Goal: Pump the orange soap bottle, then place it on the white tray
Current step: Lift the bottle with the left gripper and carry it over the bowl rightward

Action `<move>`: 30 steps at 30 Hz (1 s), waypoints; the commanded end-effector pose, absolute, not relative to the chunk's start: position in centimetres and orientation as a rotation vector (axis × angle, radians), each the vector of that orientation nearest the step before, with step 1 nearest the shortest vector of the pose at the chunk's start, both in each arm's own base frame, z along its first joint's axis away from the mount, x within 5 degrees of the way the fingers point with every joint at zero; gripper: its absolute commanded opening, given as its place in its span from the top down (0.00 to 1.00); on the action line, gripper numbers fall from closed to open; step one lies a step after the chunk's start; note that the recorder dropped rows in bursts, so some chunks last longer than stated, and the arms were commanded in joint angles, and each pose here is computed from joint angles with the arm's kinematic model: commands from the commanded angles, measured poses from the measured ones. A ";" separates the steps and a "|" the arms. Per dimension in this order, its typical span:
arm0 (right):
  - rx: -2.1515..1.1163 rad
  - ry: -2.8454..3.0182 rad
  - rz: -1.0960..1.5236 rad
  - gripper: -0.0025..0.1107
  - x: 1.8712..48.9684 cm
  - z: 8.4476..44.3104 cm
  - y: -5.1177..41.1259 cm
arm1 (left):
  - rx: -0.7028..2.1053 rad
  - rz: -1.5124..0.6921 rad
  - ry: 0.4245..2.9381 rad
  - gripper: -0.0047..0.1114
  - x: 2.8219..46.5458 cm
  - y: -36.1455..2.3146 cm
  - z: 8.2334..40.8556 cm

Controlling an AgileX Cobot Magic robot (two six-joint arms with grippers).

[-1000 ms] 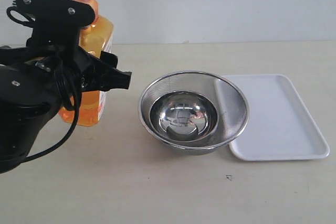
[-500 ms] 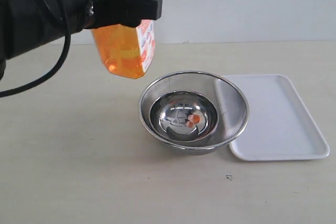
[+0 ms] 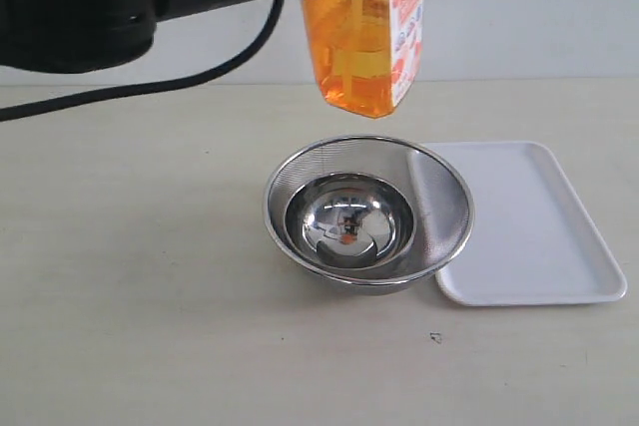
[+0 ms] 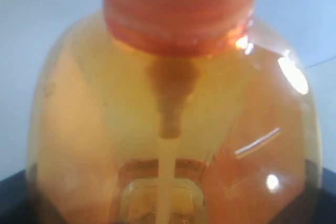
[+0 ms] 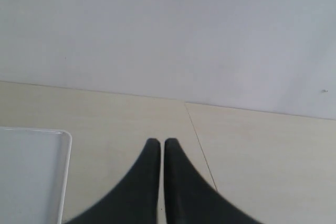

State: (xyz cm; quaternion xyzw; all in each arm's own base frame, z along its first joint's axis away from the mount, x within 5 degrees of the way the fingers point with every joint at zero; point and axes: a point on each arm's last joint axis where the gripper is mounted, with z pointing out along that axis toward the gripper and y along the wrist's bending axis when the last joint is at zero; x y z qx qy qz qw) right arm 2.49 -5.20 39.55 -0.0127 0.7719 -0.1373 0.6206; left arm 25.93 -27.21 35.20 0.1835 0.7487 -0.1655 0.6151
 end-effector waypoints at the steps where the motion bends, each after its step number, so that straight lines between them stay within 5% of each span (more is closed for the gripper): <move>1: -0.032 1.764 -0.327 0.98 2.5 39.5 -5.3 | 0.478 -0.438 1.671 0.92 26.3 -28.9 36.5; 16: -0.030 1.786 -0.301 0.98 2.5 39.3 -5.1 | 0.652 -0.567 1.612 0.92 28.1 -37.5 34.8; 30: -0.040 1.825 -0.301 0.98 2.6 38.7 -5.0 | 0.636 -0.607 1.698 0.92 30.3 -41.0 30.2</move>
